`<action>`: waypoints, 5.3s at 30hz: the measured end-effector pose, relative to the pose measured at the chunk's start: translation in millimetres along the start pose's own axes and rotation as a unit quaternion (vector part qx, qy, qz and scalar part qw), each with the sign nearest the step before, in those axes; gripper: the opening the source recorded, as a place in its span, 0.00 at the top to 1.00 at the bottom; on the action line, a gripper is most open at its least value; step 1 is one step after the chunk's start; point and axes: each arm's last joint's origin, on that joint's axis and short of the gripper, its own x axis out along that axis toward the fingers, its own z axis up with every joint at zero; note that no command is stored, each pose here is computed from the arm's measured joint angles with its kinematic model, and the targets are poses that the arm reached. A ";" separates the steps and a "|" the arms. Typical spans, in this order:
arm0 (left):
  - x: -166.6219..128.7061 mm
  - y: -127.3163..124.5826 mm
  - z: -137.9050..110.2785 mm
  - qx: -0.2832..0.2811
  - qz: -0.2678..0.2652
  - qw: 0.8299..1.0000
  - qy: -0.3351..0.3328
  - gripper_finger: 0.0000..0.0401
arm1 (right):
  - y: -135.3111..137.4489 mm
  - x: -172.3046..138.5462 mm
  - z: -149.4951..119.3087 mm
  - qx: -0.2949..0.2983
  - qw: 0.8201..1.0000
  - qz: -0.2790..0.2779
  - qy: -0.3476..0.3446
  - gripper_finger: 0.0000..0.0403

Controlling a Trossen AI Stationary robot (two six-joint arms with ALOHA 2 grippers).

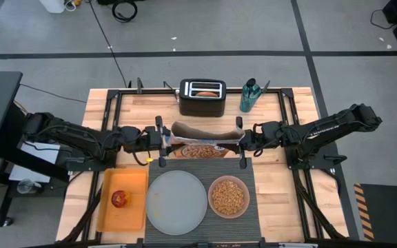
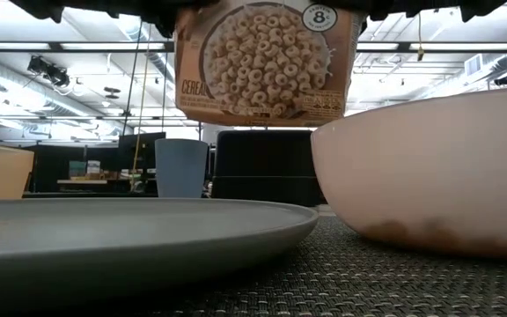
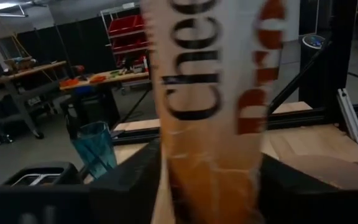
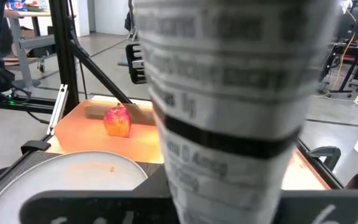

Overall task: Arrange a breakfast setting
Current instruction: Pour the cereal from the cereal box into the light orange bowl, then put the toasted bread on the gray plate

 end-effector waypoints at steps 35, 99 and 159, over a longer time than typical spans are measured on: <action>-103.5 24.4 14.0 -0.014 0.278 0.960 0.035 0.97 | 25.2 -78.1 2.2 0.045 0.998 -0.041 -0.029 0.46; -141.7 69.2 -120.3 -0.066 0.682 0.726 0.059 0.97 | 43.4 -55.8 -4.6 0.026 0.998 -0.018 -0.048 0.46; -157.0 74.8 105.8 0.056 0.167 0.973 -0.148 0.22 | 30.8 -51.8 -6.7 0.031 0.997 -0.054 -0.040 0.46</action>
